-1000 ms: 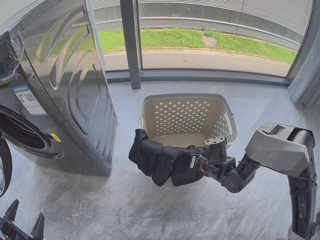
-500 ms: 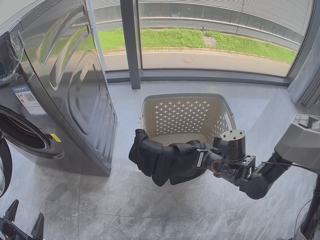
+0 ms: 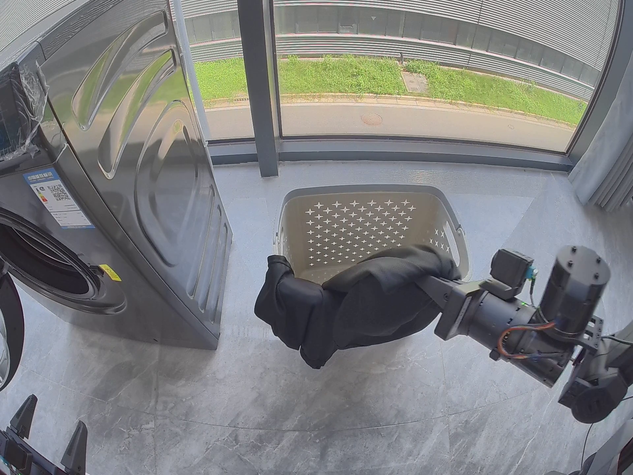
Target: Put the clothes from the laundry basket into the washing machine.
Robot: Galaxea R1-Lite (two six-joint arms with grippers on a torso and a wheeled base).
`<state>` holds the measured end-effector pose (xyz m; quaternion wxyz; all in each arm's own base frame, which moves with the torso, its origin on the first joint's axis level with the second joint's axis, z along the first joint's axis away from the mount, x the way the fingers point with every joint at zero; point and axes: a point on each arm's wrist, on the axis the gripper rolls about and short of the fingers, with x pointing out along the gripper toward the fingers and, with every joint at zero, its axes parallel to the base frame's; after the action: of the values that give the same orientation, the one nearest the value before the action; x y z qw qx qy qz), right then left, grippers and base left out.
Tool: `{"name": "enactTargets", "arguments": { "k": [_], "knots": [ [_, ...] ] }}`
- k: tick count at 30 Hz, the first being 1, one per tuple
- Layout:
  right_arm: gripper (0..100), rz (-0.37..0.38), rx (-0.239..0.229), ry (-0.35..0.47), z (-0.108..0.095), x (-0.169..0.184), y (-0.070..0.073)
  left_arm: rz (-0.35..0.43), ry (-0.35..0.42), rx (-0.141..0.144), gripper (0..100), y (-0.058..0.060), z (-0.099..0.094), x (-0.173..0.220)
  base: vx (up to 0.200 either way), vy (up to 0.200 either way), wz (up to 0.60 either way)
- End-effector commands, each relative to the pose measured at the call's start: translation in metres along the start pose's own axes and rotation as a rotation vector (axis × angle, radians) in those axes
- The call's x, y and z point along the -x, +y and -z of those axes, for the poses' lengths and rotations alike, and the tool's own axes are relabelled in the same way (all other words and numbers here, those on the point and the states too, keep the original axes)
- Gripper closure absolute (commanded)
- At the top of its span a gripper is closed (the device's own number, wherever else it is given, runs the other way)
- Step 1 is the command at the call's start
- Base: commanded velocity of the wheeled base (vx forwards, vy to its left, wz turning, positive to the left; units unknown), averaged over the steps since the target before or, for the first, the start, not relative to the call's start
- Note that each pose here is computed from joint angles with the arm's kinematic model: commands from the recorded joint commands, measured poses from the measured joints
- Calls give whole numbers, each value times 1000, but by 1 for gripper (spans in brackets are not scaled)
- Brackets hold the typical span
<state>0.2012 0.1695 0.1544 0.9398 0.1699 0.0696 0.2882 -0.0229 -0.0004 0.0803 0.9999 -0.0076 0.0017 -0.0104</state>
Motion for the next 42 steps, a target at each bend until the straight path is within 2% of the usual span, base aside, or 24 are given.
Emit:
{"name": "enactTargets", "arguments": {
  "k": [1,2,5,11,17,24,36,42],
  "knots": [
    [100,-95,75,-93,-20,32,13,-2,0,3,0,0,5,0,0,0,0],
    [100,-98,93,-97,-21,34,13,-2,0,3,0,0,5,0,0,0,0],
    [100,-116,105,-93,-19,41,15,-2,0,6,0,0,5,0,0,0,0],
    [100,-156,104,-111,-24,41,23,-2,0,3,0,0,5,0,0,0,0],
    [100,-181,106,-113,-30,38,22,-1,0,2,0,0,5,0,0,0,0],
    [100,-184,131,-128,-32,43,24,1,0,5,0,0,5,0,-200,0,0],
    [100,-178,131,-132,-31,42,23,1,0,6,0,0,5,0,-200,0,0],
    [100,-174,130,-138,-33,42,23,-1,0,5,0,0,5,0,0,0,0]
  ]
}}
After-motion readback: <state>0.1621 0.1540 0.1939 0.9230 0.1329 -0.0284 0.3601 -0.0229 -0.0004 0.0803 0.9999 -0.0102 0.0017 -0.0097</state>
